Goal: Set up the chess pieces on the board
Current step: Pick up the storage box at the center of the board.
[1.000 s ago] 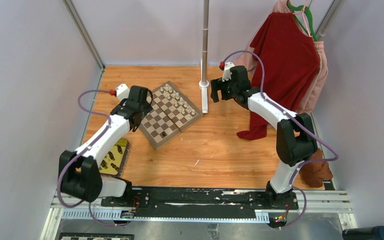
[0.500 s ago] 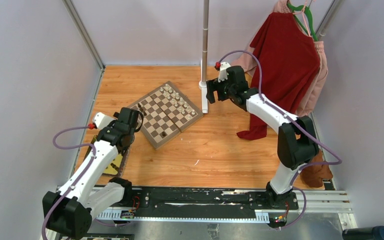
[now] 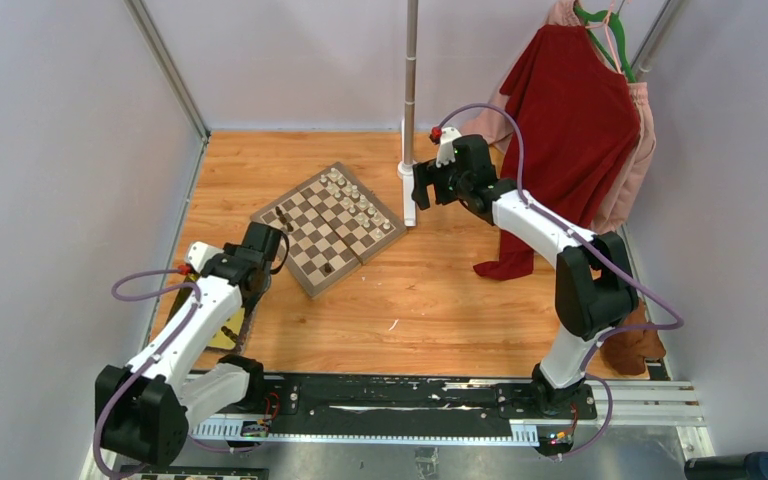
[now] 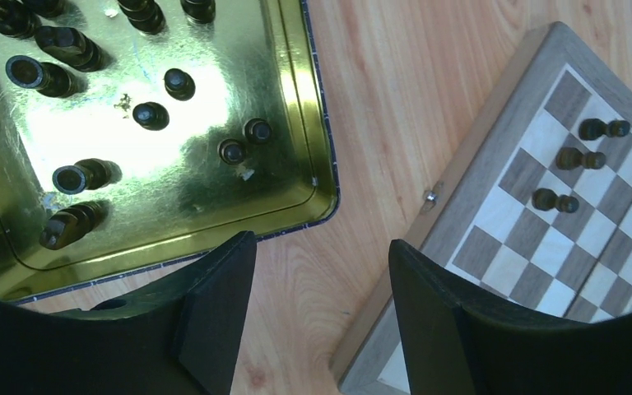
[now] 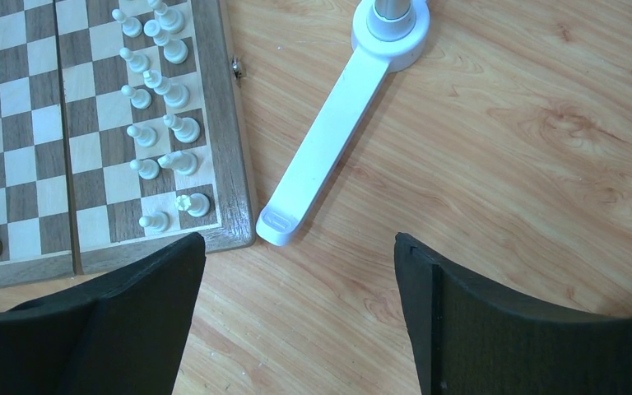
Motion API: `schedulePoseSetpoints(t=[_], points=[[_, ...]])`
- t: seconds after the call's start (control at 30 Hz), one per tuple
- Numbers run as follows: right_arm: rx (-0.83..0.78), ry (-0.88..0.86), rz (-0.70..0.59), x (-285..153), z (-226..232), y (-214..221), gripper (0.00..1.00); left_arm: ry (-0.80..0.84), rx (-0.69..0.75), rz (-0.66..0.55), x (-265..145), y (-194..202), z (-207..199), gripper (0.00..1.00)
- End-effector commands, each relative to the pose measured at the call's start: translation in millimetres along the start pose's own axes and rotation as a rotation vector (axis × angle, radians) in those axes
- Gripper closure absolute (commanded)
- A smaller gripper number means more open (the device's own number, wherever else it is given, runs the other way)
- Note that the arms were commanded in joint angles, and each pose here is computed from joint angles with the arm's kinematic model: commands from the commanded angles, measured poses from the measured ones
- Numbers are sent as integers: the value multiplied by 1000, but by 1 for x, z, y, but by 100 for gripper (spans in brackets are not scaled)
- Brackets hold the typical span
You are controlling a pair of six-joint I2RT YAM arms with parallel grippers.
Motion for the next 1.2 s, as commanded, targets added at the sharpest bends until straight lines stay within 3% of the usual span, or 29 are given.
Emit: schedulePoseSetpoints(t=[0.0,0.8,1.17], points=[[-10,-19,-12,-7,8,-2,12,-76,-15,-19,12,0,8,34],[-6,-1,23,11,2,6,12,-120,57,76,61,3,-15,37],[-17,17,21,10,-1,4,12,-128,94,125,68,6,-22,49]])
Point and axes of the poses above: each gripper's point midway between its finger pads, its own x axis out along the fingers, its own z axis along the line the jaws close on, y = z × x, the point moved 3 cm from there along -x, back along the fingers, and after that the axes turned 14 degrees about x, right-handed, at the moved point
